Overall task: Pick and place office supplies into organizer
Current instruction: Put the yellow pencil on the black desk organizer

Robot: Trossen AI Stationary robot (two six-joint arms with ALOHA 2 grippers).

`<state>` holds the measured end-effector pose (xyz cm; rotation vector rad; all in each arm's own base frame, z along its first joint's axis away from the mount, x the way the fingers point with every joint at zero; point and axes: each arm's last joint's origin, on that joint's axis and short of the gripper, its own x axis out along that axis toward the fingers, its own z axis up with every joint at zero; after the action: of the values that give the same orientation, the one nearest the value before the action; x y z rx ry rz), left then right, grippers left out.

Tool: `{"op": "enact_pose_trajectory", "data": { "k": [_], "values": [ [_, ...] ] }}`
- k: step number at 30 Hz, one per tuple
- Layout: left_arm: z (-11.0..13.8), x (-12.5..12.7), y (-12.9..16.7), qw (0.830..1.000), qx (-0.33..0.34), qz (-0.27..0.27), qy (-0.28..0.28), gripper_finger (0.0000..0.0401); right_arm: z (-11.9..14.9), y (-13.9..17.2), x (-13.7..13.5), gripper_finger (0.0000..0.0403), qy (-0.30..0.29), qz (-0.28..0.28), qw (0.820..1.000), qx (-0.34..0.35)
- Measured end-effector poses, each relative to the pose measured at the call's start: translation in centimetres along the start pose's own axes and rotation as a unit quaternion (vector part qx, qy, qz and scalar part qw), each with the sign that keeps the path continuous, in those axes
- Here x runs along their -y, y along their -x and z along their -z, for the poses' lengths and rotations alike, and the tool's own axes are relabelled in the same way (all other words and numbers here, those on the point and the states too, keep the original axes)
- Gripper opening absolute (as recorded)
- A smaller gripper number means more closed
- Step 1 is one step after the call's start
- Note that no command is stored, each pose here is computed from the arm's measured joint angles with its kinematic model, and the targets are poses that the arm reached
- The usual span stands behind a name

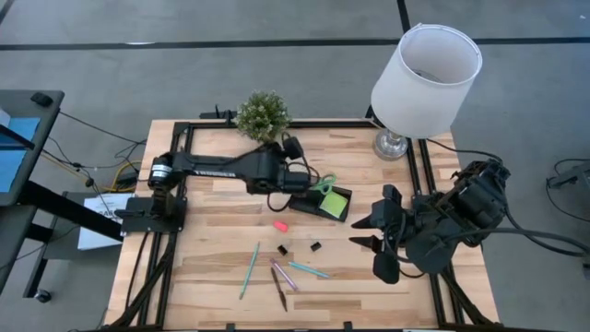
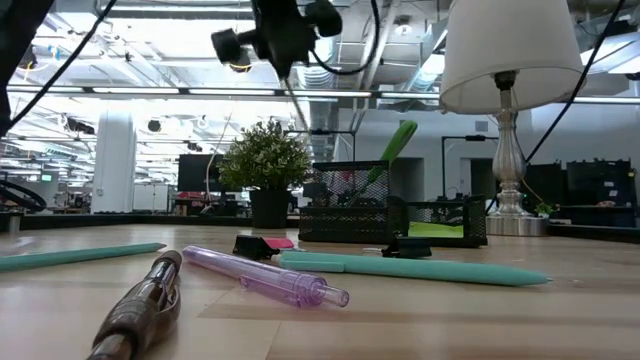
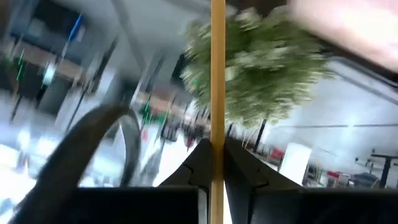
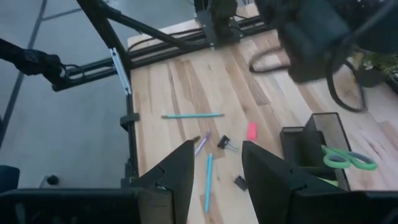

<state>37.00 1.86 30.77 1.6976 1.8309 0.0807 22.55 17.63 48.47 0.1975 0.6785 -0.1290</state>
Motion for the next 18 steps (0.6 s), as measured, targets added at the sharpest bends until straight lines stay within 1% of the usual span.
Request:
{"op": "enact_pose_trajectory", "data": {
  "k": [2,4,6,9,11,16,18],
  "values": [
    [-0.4,-0.1,-0.1,0.999,-0.006,-0.009,0.040,0.0007,0.0,0.0,0.0,0.0127,0.000,0.000,1.000,0.001],
    [-0.7,-0.3,0.2,0.997,0.017,-0.012,0.069,0.0007,0.0,0.0,0.0,0.0127,0.000,-0.001,1.000,0.000],
    [-1.2,-0.4,0.9,0.997,0.044,-0.016,0.065,0.0007,0.0,0.0,0.0,0.0127,-0.001,0.000,1.000,0.001],
    [-1.7,-0.4,1.9,0.998,0.054,-0.034,0.025,0.0007,0.0,0.0,0.0,0.0127,-0.001,0.000,1.000,0.001],
    [-2.1,-0.5,2.5,0.997,0.070,-0.041,0.012,0.0007,0.0,0.0,0.0,0.0127,-0.001,0.000,1.000,0.000],
    [-2.5,-0.7,3.0,0.993,0.107,-0.044,0.035,0.0006,0.0,0.0,0.0,0.0127,-0.001,-0.001,1.000,0.000],
    [-2.8,-0.7,2.5,0.991,0.119,-0.036,0.049,0.0006,0.0,0.0,0.0,0.0127,0.005,-0.001,1.000,0.000]
  ]
}}
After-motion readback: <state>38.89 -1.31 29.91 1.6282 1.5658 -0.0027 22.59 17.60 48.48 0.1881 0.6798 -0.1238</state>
